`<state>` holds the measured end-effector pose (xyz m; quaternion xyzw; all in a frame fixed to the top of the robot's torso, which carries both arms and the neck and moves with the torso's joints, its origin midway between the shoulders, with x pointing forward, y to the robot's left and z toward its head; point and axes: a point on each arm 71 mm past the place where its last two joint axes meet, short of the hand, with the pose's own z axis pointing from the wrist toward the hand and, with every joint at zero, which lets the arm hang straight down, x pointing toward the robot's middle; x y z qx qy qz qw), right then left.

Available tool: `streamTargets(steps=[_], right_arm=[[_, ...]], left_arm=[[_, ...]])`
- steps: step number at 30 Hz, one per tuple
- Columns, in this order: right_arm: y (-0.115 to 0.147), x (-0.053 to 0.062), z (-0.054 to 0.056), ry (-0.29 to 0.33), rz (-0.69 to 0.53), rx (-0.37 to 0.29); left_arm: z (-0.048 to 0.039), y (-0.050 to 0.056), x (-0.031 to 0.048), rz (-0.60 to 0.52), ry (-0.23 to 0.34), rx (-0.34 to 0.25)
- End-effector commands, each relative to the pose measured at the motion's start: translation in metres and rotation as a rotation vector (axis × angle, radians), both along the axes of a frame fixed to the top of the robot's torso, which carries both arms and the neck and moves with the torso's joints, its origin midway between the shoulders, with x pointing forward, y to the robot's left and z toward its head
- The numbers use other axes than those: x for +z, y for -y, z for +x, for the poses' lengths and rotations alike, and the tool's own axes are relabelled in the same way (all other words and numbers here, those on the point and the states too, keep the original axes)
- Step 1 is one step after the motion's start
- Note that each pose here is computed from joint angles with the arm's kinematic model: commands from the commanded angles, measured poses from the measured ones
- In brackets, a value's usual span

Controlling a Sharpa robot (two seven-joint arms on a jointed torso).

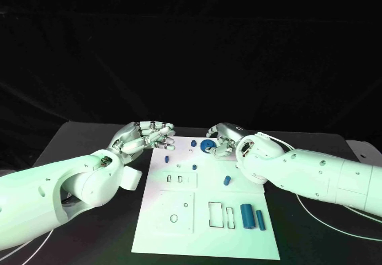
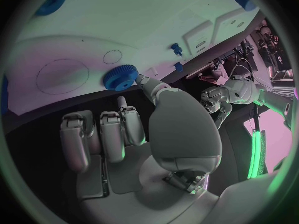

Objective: Assemble the parts on the task board

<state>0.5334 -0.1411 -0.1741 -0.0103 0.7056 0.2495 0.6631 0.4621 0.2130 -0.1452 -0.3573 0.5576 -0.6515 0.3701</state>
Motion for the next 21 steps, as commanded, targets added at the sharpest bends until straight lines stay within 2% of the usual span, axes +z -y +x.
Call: streamTargets(steps=[1, 21], right_arm=[[-0.0016, -0.0044, 0.0008, -0.07, 0.007, 0.016], [-0.0007, -0.0086, 0.0088, -0.117, 0.016, -0.011]], left_arm=[[-0.0004, 0.0023, 0.0009, -0.011, 0.002, -0.018], [0.0005, 0.002, 0.0005, -0.01, 0.001, -0.018]])
